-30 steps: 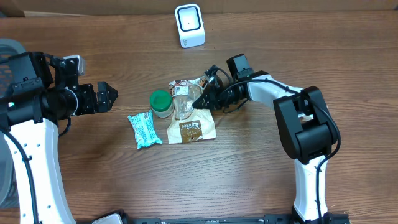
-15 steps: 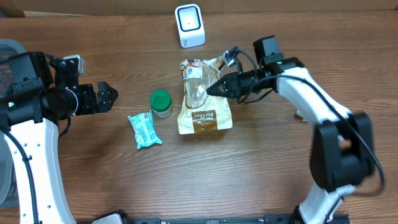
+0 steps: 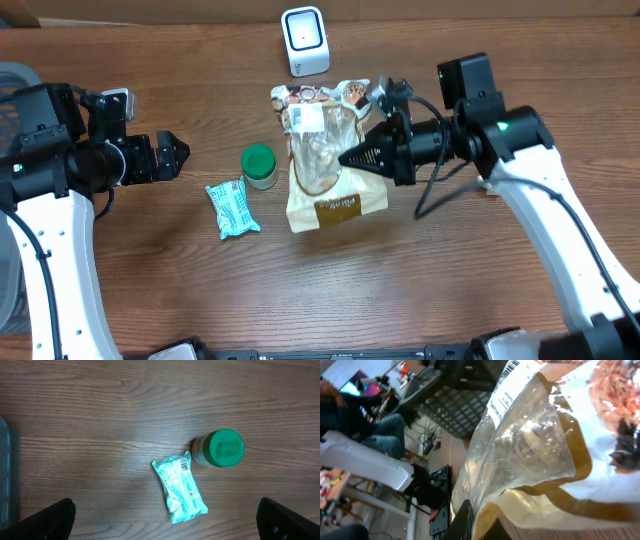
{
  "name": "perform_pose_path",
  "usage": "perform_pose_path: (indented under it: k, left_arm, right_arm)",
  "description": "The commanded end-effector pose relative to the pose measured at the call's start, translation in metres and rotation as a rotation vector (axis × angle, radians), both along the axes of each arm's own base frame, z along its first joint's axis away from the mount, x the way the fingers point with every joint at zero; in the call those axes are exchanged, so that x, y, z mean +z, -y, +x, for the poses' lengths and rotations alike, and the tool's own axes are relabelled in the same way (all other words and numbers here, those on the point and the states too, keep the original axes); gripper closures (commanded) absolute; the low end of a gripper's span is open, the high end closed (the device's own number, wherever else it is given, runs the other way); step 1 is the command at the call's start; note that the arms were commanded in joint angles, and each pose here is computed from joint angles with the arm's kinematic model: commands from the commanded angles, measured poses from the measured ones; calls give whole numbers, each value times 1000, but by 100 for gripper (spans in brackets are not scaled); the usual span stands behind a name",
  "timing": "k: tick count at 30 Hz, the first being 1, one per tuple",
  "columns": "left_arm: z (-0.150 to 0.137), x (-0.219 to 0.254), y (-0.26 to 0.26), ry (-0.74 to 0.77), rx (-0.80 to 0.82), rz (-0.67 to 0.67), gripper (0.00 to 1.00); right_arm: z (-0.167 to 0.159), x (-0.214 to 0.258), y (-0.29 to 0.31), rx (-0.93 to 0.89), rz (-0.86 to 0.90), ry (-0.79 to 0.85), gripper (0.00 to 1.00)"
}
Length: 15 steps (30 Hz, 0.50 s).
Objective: Scan the item barcode
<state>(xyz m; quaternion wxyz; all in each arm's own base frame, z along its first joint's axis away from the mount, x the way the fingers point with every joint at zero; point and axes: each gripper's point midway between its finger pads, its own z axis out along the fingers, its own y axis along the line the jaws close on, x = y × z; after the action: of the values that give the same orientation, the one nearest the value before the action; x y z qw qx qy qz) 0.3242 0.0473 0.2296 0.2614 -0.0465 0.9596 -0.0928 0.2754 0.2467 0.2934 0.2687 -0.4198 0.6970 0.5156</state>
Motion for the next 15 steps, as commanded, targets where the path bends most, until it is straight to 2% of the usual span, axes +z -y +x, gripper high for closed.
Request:
perform_pose_path:
  k: [1,6,9,15]
  left_arm:
    - [1,3,1,11,-16,9,0]
    - [1,3,1,11,-17,10,0]
    - [1,3,1,11,-17,10,0]
    - [1,3,1,11,-16,10,0]
  right_arm:
    - [-19,21,-3,52,35,91,96]
    - [-27,12,-12,63,-16,76,96]
    - [-24,-5,-19,18,-118,50,96]
    - [2,-46,-25,-253,-402,2,96]
